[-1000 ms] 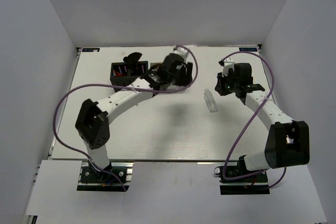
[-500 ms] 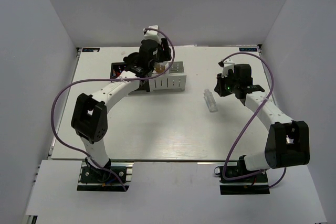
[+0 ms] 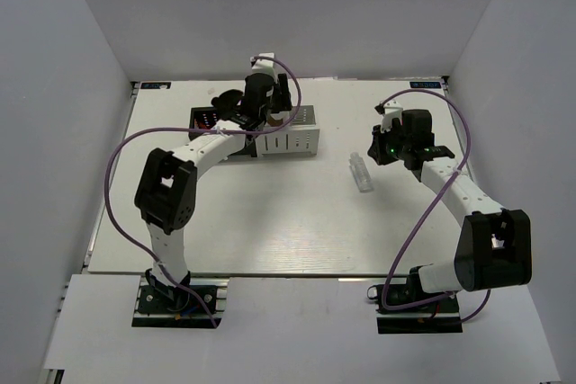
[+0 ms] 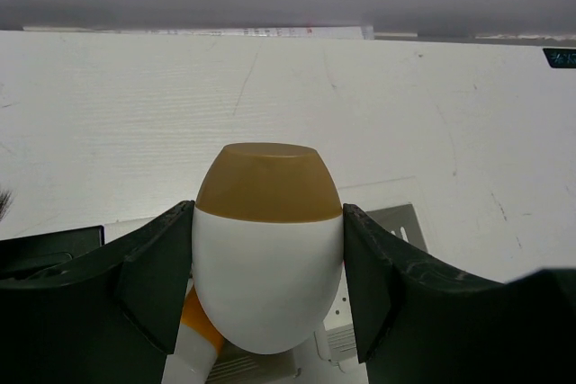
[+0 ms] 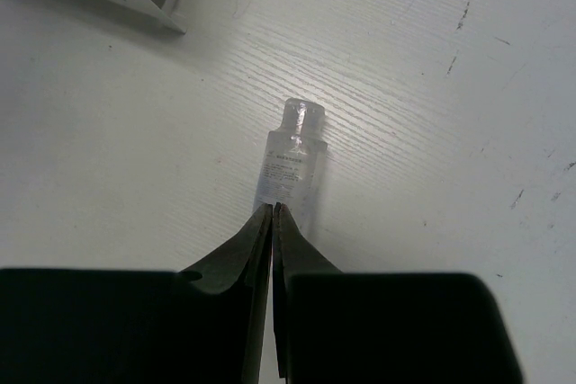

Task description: Organize the makeup

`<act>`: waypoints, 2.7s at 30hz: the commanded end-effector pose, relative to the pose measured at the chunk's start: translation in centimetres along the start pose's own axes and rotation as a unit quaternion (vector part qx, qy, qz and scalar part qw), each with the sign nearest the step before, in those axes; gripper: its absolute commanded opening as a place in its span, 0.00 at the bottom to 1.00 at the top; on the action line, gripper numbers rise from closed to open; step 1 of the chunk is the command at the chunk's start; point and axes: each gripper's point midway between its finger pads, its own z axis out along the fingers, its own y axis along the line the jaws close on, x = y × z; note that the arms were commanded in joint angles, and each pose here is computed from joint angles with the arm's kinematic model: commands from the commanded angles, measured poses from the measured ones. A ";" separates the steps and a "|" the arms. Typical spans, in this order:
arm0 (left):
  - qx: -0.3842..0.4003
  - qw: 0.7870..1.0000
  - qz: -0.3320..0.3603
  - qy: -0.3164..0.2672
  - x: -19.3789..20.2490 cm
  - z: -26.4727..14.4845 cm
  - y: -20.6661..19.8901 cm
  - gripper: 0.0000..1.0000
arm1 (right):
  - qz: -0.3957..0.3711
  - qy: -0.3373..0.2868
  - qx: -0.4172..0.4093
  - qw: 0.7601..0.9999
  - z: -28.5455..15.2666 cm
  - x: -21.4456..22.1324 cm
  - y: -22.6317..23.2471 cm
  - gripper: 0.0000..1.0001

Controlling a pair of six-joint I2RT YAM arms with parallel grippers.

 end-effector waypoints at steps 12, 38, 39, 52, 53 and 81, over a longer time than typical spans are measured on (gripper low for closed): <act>-0.049 0.999 0.006 0.006 0.7 -0.3 2.4 0.30 | -0.012 -0.022 -0.001 1.000 -0.5 -1.1 0.0 0.09; 0.048 0.996 -0.023 -0.073 -10.0 -6.7 -1.8 0.31 | -0.030 0.002 -0.076 0.997 0.2 -0.7 2.3 0.48; 0.065 0.996 -0.023 -0.058 -9.6 -7.7 -2.2 0.24 | -0.027 0.009 -0.077 0.997 0.4 -0.6 2.2 0.47; 0.027 0.991 -0.127 0.039 0.3 -24.1 4.2 0.77 | -0.014 0.161 -0.011 0.987 6.2 3.2 -1.0 0.79; 0.016 0.989 -0.138 0.048 1.1 -24.8 4.7 0.77 | -0.015 0.167 -0.008 0.986 6.4 3.3 -1.0 0.78; -0.042 0.979 -0.196 0.047 5.1 -31.2 9.3 0.77 | 0.000 0.291 -0.029 0.956 8.0 7.0 -0.4 0.25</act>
